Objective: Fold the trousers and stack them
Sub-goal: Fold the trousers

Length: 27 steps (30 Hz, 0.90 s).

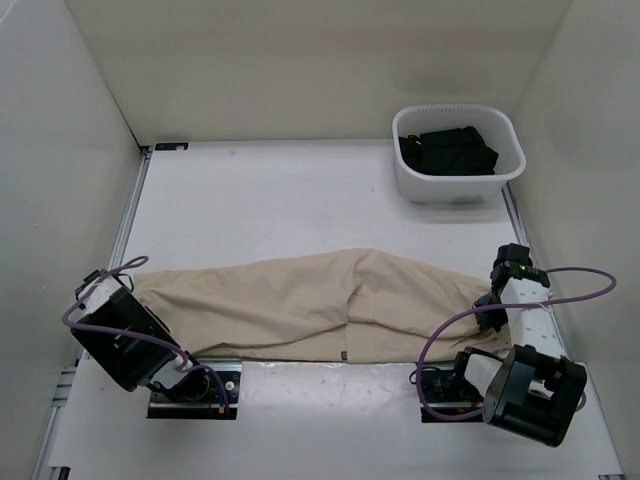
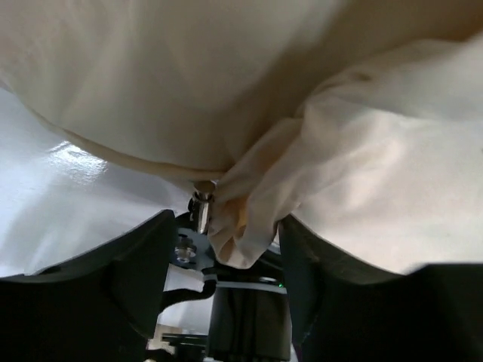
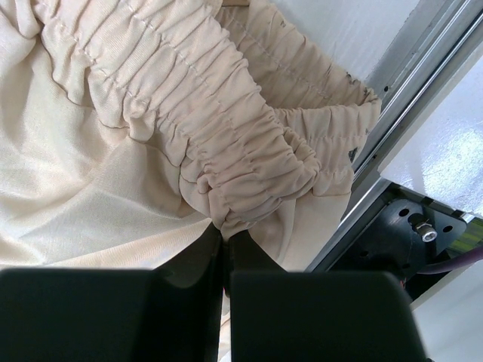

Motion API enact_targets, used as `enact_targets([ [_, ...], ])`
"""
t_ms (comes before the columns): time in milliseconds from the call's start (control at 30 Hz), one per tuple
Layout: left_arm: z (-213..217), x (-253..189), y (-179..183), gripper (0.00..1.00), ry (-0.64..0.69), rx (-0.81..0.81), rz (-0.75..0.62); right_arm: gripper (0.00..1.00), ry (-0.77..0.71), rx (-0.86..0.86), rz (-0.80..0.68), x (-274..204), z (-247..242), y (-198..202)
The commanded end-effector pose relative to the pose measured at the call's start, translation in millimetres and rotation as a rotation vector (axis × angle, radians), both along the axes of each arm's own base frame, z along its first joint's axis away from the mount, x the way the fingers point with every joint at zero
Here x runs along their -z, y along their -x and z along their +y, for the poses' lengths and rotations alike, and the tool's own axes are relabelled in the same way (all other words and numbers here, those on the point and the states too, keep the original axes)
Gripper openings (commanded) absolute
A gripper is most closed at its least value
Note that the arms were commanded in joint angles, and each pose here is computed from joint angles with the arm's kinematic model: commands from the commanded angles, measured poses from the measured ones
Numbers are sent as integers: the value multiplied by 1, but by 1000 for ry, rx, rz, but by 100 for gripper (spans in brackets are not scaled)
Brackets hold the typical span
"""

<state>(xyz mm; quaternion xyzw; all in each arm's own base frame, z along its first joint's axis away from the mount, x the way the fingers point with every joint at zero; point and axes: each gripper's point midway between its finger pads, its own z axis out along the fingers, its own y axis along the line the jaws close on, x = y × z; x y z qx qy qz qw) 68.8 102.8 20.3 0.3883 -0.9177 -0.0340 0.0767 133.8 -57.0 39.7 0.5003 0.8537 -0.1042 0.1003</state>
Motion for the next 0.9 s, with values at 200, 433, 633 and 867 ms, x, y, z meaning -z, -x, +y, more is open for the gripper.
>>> enact_targets([
  [200,-2,8,-2,14,-12,9,-23,0,14,-2,-30,-10,-3,-4],
  [433,49,-43,-34,14,-229,-3,-146,0,22,-1,-28,-10,-4,-4],
  [633,102,-102,-59,14,-416,-59,-251,0,25,1,-7,-7,-5,0],
  [867,97,-68,-40,14,-383,-59,-133,0,37,12,14,-8,-7,3],
])
